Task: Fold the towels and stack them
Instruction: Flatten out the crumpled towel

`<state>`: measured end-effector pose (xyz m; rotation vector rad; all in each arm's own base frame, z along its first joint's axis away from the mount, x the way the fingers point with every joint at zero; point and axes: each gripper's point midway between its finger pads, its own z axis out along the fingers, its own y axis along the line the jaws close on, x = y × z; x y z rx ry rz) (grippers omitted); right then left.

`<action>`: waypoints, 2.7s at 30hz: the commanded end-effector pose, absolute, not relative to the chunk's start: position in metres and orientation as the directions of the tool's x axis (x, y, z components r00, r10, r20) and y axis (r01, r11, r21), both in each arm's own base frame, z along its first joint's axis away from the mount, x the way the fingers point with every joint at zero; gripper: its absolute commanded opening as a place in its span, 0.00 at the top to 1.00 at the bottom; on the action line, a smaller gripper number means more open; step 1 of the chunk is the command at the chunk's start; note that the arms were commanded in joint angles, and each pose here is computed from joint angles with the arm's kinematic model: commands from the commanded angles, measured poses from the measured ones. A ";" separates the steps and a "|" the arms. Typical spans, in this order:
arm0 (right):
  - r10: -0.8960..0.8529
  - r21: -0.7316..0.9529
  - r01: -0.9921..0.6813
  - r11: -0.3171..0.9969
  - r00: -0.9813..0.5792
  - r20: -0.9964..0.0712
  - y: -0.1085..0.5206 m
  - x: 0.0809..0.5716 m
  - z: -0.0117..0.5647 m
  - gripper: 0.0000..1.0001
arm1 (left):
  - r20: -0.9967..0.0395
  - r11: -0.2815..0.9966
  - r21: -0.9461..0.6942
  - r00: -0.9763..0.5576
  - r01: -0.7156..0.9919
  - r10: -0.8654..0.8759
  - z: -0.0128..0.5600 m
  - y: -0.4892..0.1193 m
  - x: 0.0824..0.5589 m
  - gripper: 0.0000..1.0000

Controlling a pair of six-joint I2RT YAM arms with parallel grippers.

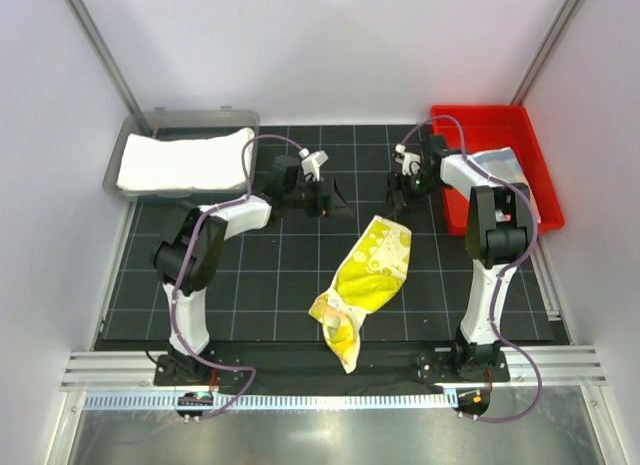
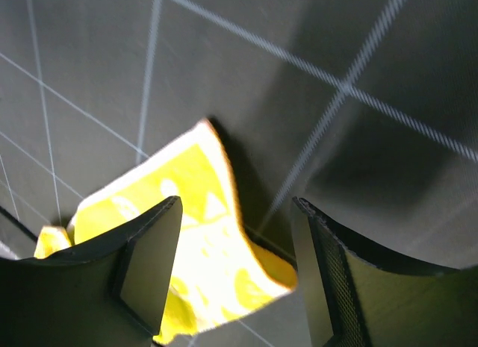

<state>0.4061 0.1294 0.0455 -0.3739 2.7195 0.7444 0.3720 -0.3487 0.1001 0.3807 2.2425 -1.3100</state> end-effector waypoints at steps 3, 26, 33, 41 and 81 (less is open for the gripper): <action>-0.257 0.517 -0.382 0.766 -0.919 -0.298 0.126 0.386 0.054 0.33 | -0.673 0.476 -0.667 -0.737 0.573 -0.056 0.152 -0.348 0.378 0.18; -0.177 0.758 -0.554 0.345 -0.831 -0.527 0.210 0.321 0.156 0.99 | -0.773 0.159 -0.607 -0.625 0.779 0.109 0.178 -0.360 0.362 0.20; -0.204 0.788 -0.575 0.222 -0.817 -0.539 0.219 0.311 0.168 0.99 | -0.765 -0.001 -0.631 -0.622 0.775 0.167 0.182 -0.373 0.337 0.19; -0.208 0.791 -0.567 0.230 -0.823 -0.529 0.219 0.313 0.163 0.99 | -0.714 -0.078 -0.695 -0.674 0.714 0.190 0.171 -0.387 0.333 0.34; 0.291 0.424 -0.015 0.906 -0.705 -0.647 0.168 0.258 0.162 0.57 | -0.558 0.777 -0.569 -0.821 0.270 -0.123 0.102 -0.252 0.268 1.00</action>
